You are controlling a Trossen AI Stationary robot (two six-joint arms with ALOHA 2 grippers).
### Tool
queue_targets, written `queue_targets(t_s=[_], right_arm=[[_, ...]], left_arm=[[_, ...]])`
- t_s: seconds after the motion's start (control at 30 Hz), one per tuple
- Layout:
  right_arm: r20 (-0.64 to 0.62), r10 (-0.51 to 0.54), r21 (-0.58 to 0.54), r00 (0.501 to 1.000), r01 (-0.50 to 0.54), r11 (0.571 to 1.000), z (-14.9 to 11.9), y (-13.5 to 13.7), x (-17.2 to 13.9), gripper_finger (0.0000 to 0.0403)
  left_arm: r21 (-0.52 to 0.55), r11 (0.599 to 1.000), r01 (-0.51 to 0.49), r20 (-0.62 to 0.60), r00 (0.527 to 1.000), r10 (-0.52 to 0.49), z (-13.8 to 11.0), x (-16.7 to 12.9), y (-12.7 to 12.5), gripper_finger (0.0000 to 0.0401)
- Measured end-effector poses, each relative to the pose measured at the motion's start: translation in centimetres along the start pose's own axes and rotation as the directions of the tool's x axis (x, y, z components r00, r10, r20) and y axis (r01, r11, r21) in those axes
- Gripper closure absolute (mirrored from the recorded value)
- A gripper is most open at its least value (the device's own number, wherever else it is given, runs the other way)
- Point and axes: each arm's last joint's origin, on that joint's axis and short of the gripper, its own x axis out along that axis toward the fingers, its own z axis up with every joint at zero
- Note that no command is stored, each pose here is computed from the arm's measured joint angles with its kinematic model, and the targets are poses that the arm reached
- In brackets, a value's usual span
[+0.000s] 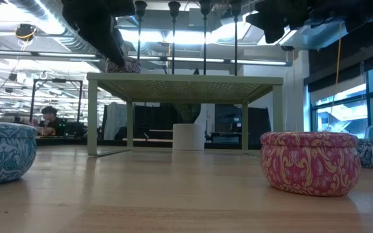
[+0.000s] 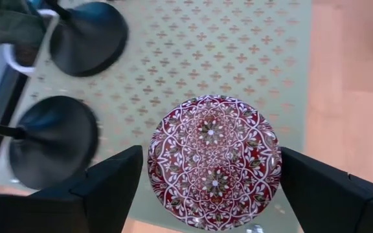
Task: Pick & Place candle stick holders
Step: Put the red scented candle on the shelf, then put the light blue scented candle on the shelf
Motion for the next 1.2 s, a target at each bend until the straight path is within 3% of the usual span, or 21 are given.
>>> queue_targets(t_s=[0.67, 0.9, 1.03, 1.2], right_arm=[[-0.004, 0.001, 0.016, 1.0, 0.0, 1.0, 0.0, 0.0, 0.0, 0.0204], [-0.005, 0.001, 0.02, 1.0, -0.001, 1.0, -0.1, 0.0, 0.0, 0.0203], [-0.006, 0.001, 0.02, 1.0, -0.001, 1.0, -0.1, 0.0, 0.0, 0.0203], [-0.006, 0.001, 0.02, 1.0, -0.001, 1.0, -0.1, 0.0, 0.0, 0.0203]], left_arm=[[0.094, 0.991, -0.093, 0.035, 0.995, 0.09, -0.1, -0.6, -0.9, 0.0052], [0.091, 0.99, -0.106, 0.093, 0.991, 0.098, 0.1, -2.2, -1.3, 0.0052], [0.045, 0.998, -0.047, 0.16, 0.986, 0.039, 0.9, -4.1, -1.6, 0.0052], [-0.043, 0.989, 0.144, 0.173, 0.976, -0.134, 1.0, -5.3, -2.8, 0.0052]])
